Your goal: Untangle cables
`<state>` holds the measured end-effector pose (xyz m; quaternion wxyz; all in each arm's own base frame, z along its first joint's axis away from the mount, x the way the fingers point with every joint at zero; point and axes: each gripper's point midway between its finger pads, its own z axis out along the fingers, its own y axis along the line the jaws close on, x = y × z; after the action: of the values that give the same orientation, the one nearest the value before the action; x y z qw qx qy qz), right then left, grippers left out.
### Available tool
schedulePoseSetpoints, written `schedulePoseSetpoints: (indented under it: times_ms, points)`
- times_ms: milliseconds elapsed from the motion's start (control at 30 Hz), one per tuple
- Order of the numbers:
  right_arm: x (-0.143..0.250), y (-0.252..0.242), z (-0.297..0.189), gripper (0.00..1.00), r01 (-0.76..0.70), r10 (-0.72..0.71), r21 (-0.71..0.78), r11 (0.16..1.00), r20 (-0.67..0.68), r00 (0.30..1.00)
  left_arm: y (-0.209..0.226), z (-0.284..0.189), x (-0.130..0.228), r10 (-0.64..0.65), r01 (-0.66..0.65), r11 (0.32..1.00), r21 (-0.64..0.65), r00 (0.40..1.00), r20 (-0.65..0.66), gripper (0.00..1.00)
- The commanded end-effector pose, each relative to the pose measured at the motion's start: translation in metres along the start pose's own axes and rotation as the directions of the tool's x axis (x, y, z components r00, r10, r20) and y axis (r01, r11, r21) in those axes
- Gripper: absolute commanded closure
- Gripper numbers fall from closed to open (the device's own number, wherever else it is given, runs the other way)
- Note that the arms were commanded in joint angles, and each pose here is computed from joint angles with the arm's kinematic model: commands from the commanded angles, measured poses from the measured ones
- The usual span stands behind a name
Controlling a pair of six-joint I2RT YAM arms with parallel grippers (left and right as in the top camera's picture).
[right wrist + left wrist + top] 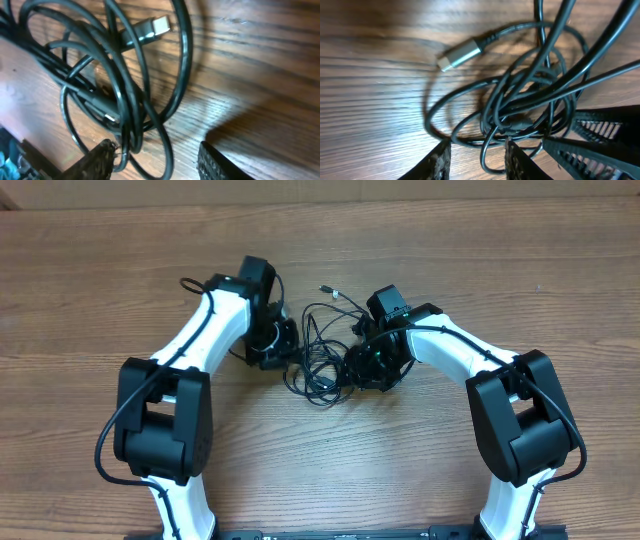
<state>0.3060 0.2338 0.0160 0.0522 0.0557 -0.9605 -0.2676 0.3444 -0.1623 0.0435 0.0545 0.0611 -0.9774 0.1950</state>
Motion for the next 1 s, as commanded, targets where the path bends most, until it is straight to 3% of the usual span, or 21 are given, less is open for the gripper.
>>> schedulePoseSetpoints:
  times_ms: [0, 100, 200, 267, 433, 633, 733, 833, 967]
  points:
    - [0.009, 0.016, 0.002, 0.48, -0.010, 0.004, -0.105, 0.994, -0.049, 0.999, -0.003, 0.014, 0.014, 0.014, -0.014, 1.000, -0.008, 0.999, -0.045, 0.64]
    - [0.010, 0.029, -0.006, 0.50, -0.033, 0.016, -0.225, 0.974, -0.076, 0.997, -0.005, 0.016, 0.020, 0.019, -0.020, 1.000, -0.013, 0.998, -0.064, 0.64]
    - [0.004, 0.033, -0.022, 0.65, -0.076, 0.051, -0.334, 0.940, -0.084, 0.995, -0.007, 0.017, 0.020, 0.027, -0.028, 1.000, -0.011, 0.998, -0.061, 0.66]
    - [-0.001, 0.027, -0.028, 0.69, -0.095, 0.074, -0.347, 0.933, -0.073, 0.995, -0.008, 0.017, 0.018, 0.018, -0.018, 1.000, -0.008, 0.999, -0.052, 0.67]
    - [-0.008, 0.013, -0.032, 0.71, -0.115, 0.104, -0.326, 0.938, -0.049, 0.993, -0.012, 0.018, 0.007, 0.005, -0.005, 1.000, 0.000, 1.000, -0.005, 0.71]
    - [-0.007, 0.013, -0.028, 0.71, -0.105, 0.095, -0.301, 0.948, -0.045, 0.994, -0.020, 0.020, -0.002, -0.033, 0.033, 0.999, 0.006, 0.999, 0.042, 0.83]
    - [-0.007, 0.011, -0.023, 0.70, -0.089, 0.082, -0.265, 0.960, -0.036, 0.996, -0.016, 0.022, -0.003, -0.071, 0.074, 0.996, -0.041, 0.995, 0.064, 0.81]
    - [-0.008, 0.005, -0.019, 0.62, -0.076, 0.074, -0.211, 0.974, -0.019, 0.997, -0.018, 0.024, -0.001, -0.070, 0.074, 0.996, -0.057, 0.995, 0.069, 0.78]
    - [-0.011, 0.001, -0.016, 0.62, -0.066, 0.066, -0.168, 0.984, -0.002, 0.998, -0.016, 0.026, -0.001, -0.081, 0.089, 0.992, -0.090, 0.993, 0.087, 0.76]
